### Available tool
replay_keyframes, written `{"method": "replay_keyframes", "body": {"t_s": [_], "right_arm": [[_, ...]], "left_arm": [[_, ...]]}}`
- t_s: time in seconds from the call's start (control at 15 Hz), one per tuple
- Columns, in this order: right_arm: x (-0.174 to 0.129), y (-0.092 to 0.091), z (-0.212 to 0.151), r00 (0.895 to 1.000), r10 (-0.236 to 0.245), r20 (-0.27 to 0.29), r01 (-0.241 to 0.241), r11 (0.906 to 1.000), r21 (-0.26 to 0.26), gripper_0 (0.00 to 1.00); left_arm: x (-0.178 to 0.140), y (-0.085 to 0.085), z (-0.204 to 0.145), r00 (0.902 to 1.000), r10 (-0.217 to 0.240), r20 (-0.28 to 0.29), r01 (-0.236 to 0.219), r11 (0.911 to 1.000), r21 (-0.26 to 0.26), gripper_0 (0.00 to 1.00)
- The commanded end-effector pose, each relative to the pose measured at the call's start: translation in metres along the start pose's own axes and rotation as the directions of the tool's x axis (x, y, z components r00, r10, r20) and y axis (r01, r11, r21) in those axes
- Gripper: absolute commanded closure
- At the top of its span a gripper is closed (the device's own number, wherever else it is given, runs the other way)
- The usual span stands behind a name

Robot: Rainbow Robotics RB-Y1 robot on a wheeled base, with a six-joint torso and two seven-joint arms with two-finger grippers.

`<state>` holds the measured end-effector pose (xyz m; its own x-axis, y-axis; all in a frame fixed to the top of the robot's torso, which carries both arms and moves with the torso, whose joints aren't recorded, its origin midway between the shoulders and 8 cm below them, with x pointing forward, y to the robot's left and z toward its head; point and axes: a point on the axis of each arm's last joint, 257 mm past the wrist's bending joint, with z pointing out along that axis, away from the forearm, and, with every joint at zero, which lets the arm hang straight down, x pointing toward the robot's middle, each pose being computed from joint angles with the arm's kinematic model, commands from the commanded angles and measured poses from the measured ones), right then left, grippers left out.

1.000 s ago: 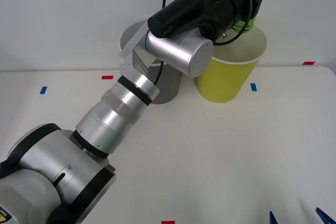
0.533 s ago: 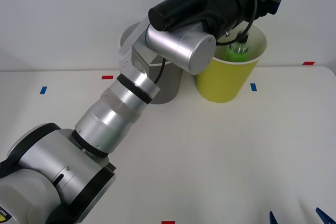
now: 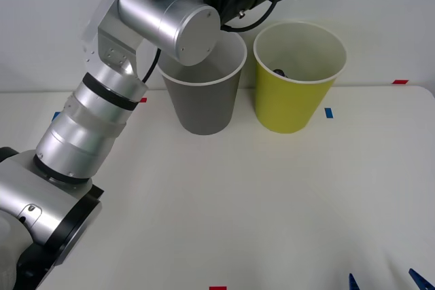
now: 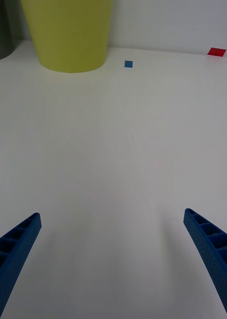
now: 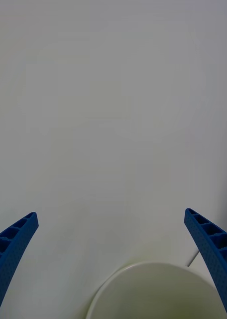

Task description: Put cans in the gray bin and PET bottles in the light green bin.

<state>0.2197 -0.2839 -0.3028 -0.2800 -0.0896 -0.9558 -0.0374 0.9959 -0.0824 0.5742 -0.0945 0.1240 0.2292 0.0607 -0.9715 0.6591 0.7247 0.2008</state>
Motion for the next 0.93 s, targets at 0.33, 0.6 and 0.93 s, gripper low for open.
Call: {"method": "replay_keyframes", "body": {"t_s": [0.33, 0.6, 0.93], "right_arm": [[0.000, 0.000, 0.000, 1.000, 0.000, 0.000, 0.000, 1.0000, 0.000, 0.00], [0.000, 0.000, 0.000, 1.000, 0.000, 0.000, 0.000, 1.0000, 0.000, 0.00], [0.000, 0.000, 0.000, 1.000, 0.000, 0.000, 0.000, 1.0000, 0.000, 0.00]], "left_arm": [[0.002, 0.093, -0.101, 0.9934, 0.092, 0.069, -0.077, 0.9795, -0.186, 0.00], [0.026, 0.110, -0.150, 0.9928, 0.112, 0.042, -0.099, 0.9654, -0.242, 0.00], [0.073, 0.103, -0.215, 0.9978, 0.065, -0.011, -0.065, 0.9535, -0.294, 0.00]]}}
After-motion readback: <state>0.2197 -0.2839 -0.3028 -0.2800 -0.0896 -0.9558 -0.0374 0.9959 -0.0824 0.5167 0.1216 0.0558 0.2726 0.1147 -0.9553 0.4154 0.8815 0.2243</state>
